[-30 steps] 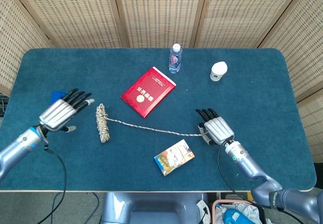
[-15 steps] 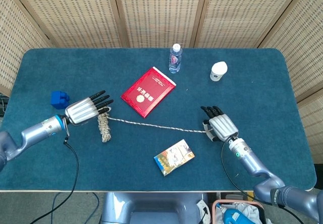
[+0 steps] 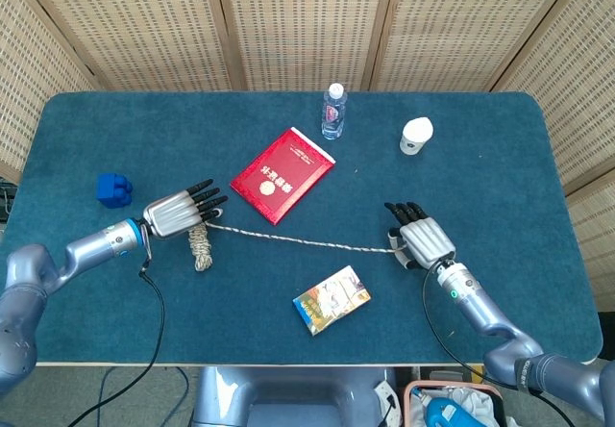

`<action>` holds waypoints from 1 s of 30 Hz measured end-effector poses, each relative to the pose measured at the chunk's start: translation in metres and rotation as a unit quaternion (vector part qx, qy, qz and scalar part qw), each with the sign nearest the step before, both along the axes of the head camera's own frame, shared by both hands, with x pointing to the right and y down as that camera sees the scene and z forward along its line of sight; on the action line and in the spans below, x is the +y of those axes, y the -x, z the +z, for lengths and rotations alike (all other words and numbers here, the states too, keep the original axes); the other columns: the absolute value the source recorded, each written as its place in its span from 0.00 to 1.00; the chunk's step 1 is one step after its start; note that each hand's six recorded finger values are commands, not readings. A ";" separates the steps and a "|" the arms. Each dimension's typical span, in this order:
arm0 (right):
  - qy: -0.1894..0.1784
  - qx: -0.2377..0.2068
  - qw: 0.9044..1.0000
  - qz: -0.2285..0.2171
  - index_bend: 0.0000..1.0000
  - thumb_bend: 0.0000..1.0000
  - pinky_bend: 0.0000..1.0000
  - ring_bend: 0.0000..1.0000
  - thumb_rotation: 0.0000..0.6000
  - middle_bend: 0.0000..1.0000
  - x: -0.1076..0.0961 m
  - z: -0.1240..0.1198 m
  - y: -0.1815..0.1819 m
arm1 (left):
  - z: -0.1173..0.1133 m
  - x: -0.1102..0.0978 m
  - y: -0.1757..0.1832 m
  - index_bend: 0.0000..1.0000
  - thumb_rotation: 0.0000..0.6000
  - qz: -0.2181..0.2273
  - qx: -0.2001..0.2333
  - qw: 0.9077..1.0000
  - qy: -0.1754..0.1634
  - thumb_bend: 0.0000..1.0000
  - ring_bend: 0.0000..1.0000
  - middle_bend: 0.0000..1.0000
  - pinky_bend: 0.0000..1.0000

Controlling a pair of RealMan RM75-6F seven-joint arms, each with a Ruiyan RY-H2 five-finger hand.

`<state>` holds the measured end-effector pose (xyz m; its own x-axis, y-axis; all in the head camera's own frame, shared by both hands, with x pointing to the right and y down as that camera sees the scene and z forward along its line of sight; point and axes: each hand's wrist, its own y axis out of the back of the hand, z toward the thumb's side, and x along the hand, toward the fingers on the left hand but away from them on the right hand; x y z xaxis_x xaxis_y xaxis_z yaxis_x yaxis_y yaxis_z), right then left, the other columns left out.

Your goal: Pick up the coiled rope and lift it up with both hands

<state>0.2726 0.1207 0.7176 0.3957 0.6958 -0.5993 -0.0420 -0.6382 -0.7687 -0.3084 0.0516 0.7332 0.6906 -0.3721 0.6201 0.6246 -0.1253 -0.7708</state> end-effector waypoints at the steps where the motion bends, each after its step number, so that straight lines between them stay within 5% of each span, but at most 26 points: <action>1: 0.000 0.000 1.000 0.000 0.65 0.46 0.00 0.00 1.00 0.00 0.000 0.000 0.000 | 0.001 0.000 0.000 0.17 1.00 -0.001 -0.001 1.000 0.000 0.21 0.00 0.03 0.05; 14: -0.001 -0.001 1.000 0.001 0.65 0.46 0.00 0.00 1.00 0.00 0.000 -0.001 0.002 | 0.023 0.013 -0.014 0.23 1.00 -0.020 -0.004 1.000 0.016 0.22 0.04 0.06 0.12; 19: -0.001 -0.001 1.000 0.002 0.65 0.46 0.00 0.00 1.00 0.00 -0.001 -0.002 0.002 | 0.026 0.017 -0.019 0.39 1.00 -0.032 0.008 0.999 0.024 0.22 0.19 0.24 0.23; 22: -0.001 0.000 1.000 0.003 0.65 0.46 0.00 0.00 1.00 0.00 -0.001 -0.002 0.000 | 0.024 0.017 -0.021 0.54 1.00 -0.036 0.018 0.999 0.026 0.23 0.33 0.42 0.39; 26: -0.001 0.000 1.000 0.006 0.65 0.46 0.00 0.00 1.00 0.00 -0.002 -0.003 -0.001 | 0.020 0.013 -0.020 0.69 1.00 -0.049 0.033 0.998 0.026 0.41 0.44 0.54 0.53; 30: -0.003 -0.003 1.000 0.006 0.65 0.46 0.00 0.00 1.00 0.00 -0.003 -0.005 -0.001 | 0.013 0.007 -0.018 0.73 1.00 -0.070 0.053 0.996 0.028 0.49 0.47 0.58 0.58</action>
<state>0.2732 0.1173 0.7130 0.3900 0.7041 -0.5934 -0.0296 -0.6345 -0.7723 -0.2906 0.0589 0.7458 0.6971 -0.4353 0.5697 0.5140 -0.2504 -0.8204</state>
